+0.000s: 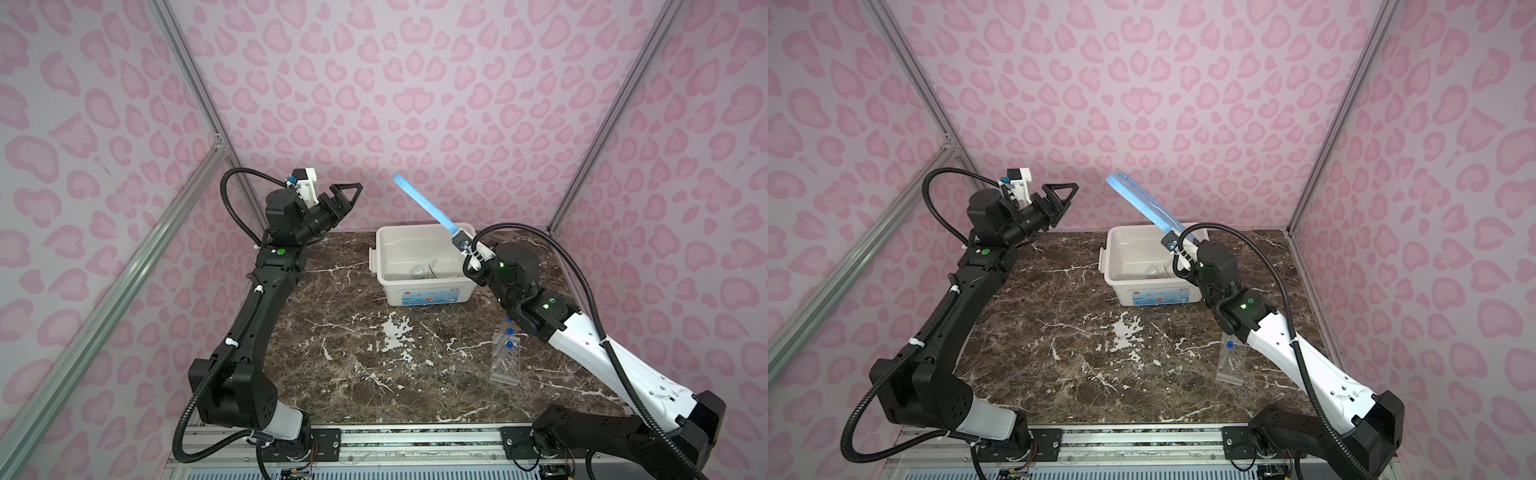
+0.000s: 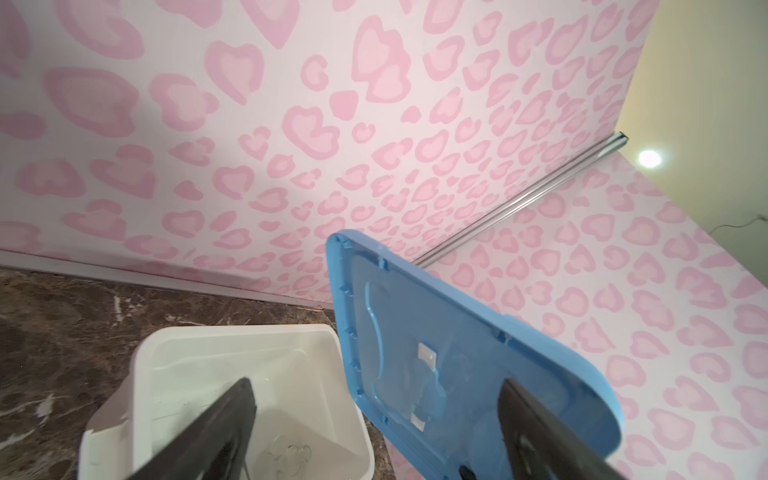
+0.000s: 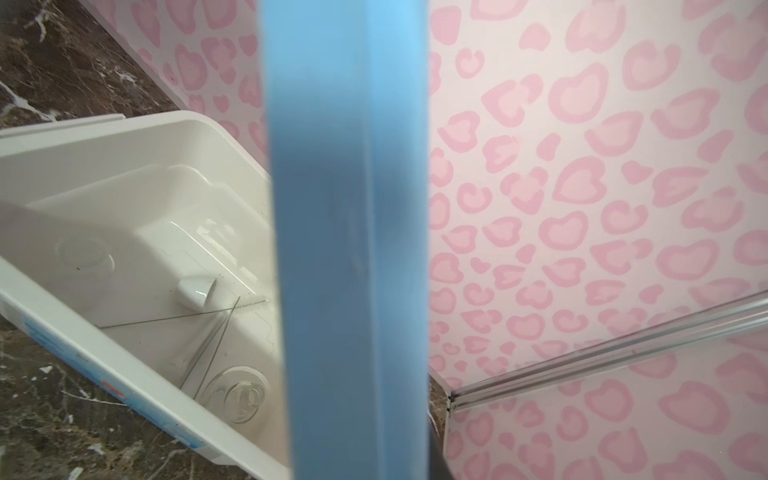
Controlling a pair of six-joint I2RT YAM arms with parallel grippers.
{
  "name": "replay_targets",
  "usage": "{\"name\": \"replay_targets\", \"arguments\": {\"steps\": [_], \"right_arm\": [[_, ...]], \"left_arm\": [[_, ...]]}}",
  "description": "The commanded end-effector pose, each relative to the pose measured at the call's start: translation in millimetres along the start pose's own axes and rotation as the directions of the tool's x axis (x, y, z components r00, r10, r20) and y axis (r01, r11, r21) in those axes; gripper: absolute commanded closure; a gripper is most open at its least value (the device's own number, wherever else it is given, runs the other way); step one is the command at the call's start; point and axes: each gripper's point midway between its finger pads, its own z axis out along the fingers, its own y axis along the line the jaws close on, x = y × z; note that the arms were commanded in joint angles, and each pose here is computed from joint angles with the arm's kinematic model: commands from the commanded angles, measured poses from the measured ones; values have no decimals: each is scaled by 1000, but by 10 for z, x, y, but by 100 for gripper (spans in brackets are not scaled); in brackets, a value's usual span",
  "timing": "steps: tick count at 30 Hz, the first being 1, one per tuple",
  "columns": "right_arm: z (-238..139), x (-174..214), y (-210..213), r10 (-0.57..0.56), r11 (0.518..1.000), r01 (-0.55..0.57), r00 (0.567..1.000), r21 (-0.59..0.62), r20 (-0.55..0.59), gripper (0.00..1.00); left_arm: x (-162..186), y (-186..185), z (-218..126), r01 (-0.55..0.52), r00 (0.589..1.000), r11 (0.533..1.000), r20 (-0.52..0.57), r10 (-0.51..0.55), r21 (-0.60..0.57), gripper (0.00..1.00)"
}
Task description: Organize the chemistry lab equipment
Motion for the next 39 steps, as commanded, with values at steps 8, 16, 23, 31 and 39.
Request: {"name": "replay_targets", "arguments": {"steps": [8,16,23,31,39], "right_arm": [[28,-69,-16,-207,965,204,978,166,3,93],[34,-154,92,-266,948,256,964,189,31,93],[49,-160,180,-316,934,303,948,188,39,93],[89,-113,257,-345,925,334,938,183,31,92],[154,8,390,-386,909,378,922,177,12,90]], "left_arm": [[185,-84,132,106,989,988,-112,-93,116,9],[413,38,290,157,972,983,-191,-137,96,15],[545,138,398,182,961,981,-224,-162,73,22],[691,296,453,206,947,978,-260,-190,36,49],[763,375,492,254,929,967,-284,-238,20,72]]}}
